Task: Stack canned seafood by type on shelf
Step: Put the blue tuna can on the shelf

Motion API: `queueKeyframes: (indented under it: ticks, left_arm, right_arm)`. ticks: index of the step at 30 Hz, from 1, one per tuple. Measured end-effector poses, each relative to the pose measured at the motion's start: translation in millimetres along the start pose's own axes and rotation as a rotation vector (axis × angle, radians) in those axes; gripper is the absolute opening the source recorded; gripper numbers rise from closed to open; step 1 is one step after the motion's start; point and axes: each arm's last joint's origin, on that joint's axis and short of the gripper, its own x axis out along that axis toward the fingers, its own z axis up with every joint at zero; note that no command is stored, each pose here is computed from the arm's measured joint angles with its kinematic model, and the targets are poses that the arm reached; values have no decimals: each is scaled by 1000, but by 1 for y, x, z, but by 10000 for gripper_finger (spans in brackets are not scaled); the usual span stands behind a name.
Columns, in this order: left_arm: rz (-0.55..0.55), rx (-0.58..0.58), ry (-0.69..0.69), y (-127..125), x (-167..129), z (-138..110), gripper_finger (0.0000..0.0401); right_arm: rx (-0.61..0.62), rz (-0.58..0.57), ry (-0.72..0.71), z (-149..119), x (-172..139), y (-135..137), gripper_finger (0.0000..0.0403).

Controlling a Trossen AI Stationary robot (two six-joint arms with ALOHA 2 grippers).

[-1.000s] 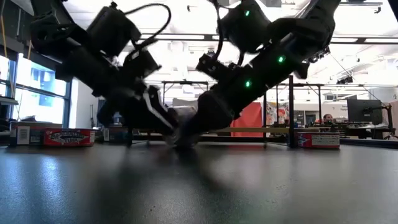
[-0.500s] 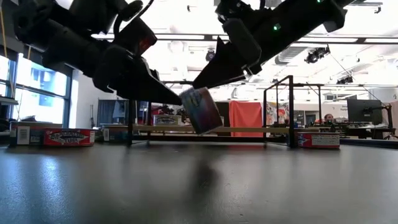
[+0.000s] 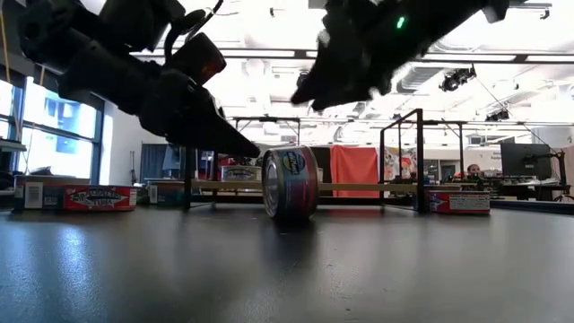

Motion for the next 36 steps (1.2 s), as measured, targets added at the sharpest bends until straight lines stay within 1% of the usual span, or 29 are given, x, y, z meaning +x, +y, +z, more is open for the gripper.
queueKeyframes:
  ticks: [4,6,8,10,12,15,17,19,21,23,25,27,29,30,32,34,36]
  left_arm:
    - [-54,-52,53,-1,1,-6,208]
    - [-67,-76,79,-3,4,-12,208]
    - [-69,-88,83,-4,10,-18,208]
    - [-74,-99,52,-6,17,-23,208]
    - [-113,-105,8,-8,27,-25,208]
    - [-187,-121,-54,-12,46,-20,208]
    - [-226,-99,-79,-14,59,-12,208]
    - [-252,-59,-81,-14,64,-7,208]
    - [-250,-39,-98,-13,66,3,208]
    - [-237,-42,-113,-11,61,12,208]
    - [-221,-43,-124,-10,54,21,208]
    - [-199,-38,-111,-10,45,28,208]
    - [-152,-21,-78,-9,36,32,208]
    - [-124,-9,-54,-8,32,32,208]
    - [-73,11,-21,-6,27,34,208]
    - [-32,28,23,-4,23,32,208]
    - [-20,34,31,-3,23,32,208]
  right_arm:
    - [47,112,117,-8,-10,4,281]
    - [81,143,192,-15,-10,5,281]
    - [90,127,249,-25,-6,6,281]
    - [79,101,293,-35,-2,7,281]
    - [68,96,338,-40,-1,6,281]
    - [68,64,397,-42,-7,0,281]
    - [76,47,408,-39,-13,-5,281]
    - [79,34,386,-33,-18,-8,281]
    - [52,16,372,-33,-21,-8,281]
    - [-14,2,345,-35,-24,-4,281]
    - [-96,3,338,-45,-24,-1,281]
    - [-122,-4,342,-59,-23,-1,281]
    - [-68,-39,356,-73,-21,-6,281]
    - [-19,-35,351,-76,-19,-7,281]
    - [21,-26,362,-88,-17,-11,281]
    - [55,14,319,-94,-14,-9,281]
    - [53,49,264,-95,-12,-8,281]
